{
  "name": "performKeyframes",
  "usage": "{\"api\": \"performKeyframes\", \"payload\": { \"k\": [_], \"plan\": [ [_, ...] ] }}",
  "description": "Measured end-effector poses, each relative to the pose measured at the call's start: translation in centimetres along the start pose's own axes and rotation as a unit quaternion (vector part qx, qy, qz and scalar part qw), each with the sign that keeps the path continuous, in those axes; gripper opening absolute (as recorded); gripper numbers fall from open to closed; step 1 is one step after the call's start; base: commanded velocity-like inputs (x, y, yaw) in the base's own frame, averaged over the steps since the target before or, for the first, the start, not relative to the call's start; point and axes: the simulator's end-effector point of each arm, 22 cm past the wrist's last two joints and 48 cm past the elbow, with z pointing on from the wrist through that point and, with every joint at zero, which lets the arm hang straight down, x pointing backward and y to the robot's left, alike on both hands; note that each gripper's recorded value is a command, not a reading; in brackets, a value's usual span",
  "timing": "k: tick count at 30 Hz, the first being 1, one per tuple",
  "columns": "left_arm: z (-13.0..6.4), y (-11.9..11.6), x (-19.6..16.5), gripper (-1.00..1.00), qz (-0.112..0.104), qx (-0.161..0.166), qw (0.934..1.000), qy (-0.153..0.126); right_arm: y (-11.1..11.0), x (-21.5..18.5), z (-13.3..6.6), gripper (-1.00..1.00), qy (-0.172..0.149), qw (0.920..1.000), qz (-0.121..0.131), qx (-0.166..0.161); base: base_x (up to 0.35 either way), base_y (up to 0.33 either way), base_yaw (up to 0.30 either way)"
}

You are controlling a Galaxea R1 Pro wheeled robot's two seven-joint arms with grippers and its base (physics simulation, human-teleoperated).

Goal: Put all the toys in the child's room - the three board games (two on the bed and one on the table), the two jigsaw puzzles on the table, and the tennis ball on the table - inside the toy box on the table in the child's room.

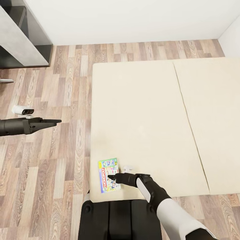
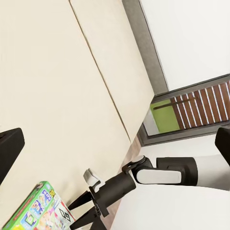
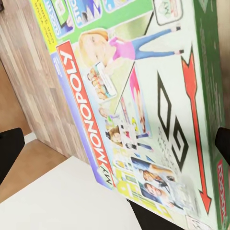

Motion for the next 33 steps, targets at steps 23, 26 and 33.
{"api": "performKeyframes", "payload": {
  "k": [23, 26, 33],
  "plan": [
    [0.00, 0.00, 0.00, 1.00, 0.000, 0.000, 1.0000, 0.000, 0.00, -0.01, 0.00, 1.00, 0.000, 1.0000, 0.000, 0.000, 0.000, 0.023, 0.001],
    [0.00, 0.00, 0.00, 1.00, 0.000, 0.000, 1.0000, 0.000, 0.00, 0.01, 0.00, 1.00, 0.000, 1.0000, 0.000, 0.000, 0.000, 0.000, 0.000],
    [0.00, 0.00, 0.00, 1.00, 0.000, 0.000, 1.0000, 0.000, 0.07, -0.02, -0.01, 1.00, 0.000, 1.0000, -0.001, -0.001, 0.000, 0.000, 0.000]
  ]
}}
